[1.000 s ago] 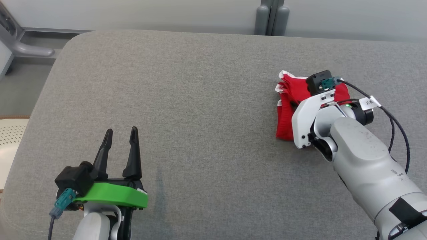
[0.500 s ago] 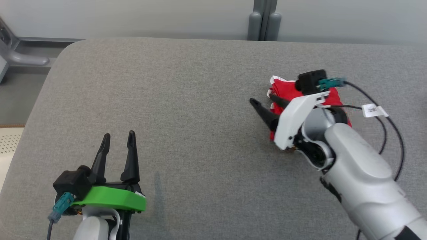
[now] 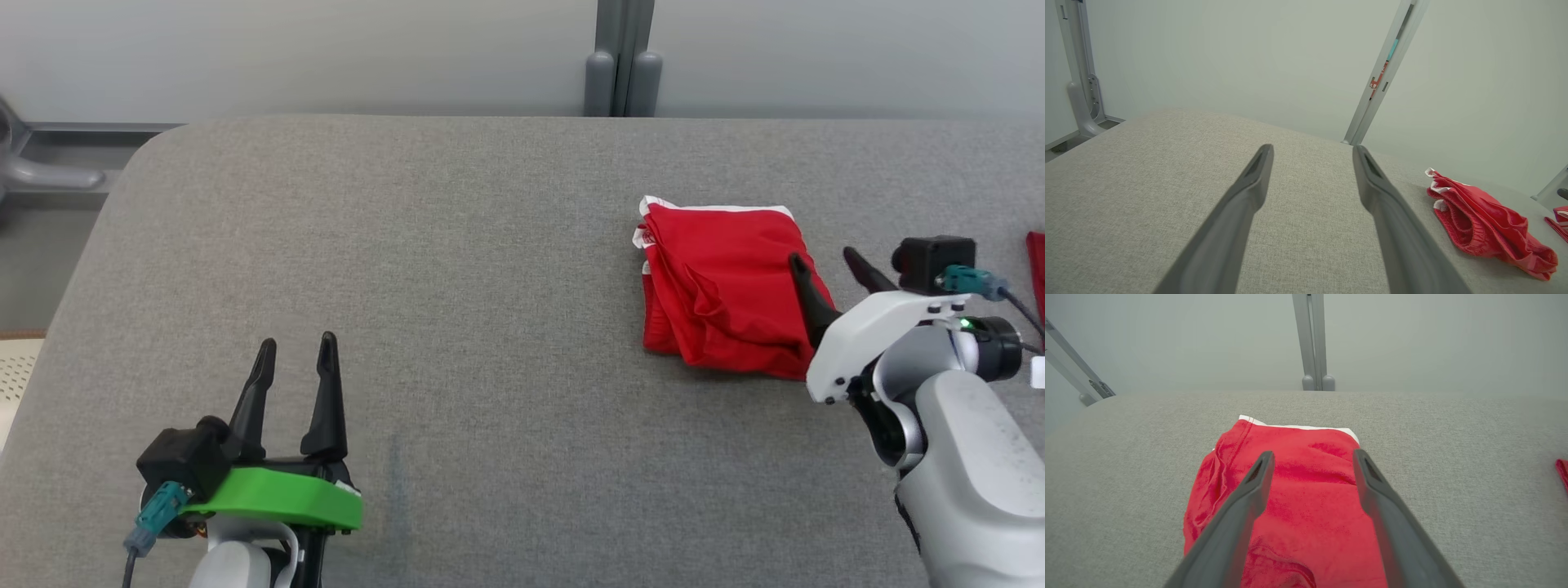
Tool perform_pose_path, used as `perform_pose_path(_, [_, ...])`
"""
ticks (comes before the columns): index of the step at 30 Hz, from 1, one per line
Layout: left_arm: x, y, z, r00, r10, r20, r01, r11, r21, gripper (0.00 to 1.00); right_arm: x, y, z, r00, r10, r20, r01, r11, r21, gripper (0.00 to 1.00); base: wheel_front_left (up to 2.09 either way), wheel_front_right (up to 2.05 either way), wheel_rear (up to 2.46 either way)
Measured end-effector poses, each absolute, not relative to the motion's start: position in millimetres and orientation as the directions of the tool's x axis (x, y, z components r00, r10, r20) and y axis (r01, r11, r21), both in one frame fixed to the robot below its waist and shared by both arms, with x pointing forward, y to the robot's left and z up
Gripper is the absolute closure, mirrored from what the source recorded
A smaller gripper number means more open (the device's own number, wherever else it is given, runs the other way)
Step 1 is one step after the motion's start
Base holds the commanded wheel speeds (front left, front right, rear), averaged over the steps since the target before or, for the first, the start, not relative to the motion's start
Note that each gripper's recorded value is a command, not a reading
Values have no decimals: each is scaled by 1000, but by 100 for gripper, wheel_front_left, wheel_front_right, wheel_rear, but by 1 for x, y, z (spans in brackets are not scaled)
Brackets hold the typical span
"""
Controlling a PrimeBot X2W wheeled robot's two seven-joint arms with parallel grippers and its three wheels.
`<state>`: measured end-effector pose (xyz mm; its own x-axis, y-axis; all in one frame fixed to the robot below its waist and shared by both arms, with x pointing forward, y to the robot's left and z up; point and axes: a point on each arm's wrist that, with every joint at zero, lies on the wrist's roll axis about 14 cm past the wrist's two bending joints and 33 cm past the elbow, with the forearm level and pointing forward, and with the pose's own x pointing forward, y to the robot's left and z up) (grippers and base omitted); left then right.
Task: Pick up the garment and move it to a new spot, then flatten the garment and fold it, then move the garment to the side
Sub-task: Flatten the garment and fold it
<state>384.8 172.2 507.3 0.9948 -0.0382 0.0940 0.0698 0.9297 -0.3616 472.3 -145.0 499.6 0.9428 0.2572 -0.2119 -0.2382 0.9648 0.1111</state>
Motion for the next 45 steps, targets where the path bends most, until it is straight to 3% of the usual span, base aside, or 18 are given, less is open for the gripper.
perform_pose_path(1, [385,171,506,995,-43,89,73,930,-361,0,472,-143,493,941,257,-222,-240,965,102,98,0,0,0])
perform_pose_path(9, [394,168,500,996,-55,74,78,932,-354,0,475,-96,445,894,334,-299,-324,942,84,100,0,0,0])
perform_pose_path(18, [391,180,496,998,-23,60,43,936,-350,0,439,-30,406,770,490,-409,-480,867,134,100,0,0,0])
perform_pose_path(22, [390,179,500,997,-26,72,50,935,-352,0,424,-18,408,746,531,-402,-515,843,158,100,0,0,0])
perform_pose_path(25, [388,179,503,996,-25,80,52,934,-353,0,421,-9,430,762,566,-316,-533,824,191,100,0,0,0])
perform_pose_path(26, [387,180,504,996,-23,82,50,935,-352,0,421,-8,442,771,575,-272,-536,818,209,66,0,0,0])
perform_pose_path(27, [386,180,504,996,-22,82,49,935,-352,0,420,-9,452,777,582,-240,-544,813,209,0,0,0,0])
perform_pose_path(35, [378,181,506,996,-24,91,54,940,-337,0,426,-97,525,921,389,34,-387,899,206,0,0,0,0])
perform_pose_path(40, [378,173,508,994,-51,97,79,946,-315,0,410,-170,538,978,200,64,-208,963,173,0,0,0,0])
perform_pose_path(45, [378,164,508,992,-81,98,107,947,-303,0,394,-211,535,995,95,28,-97,991,95,0,0,0,0])
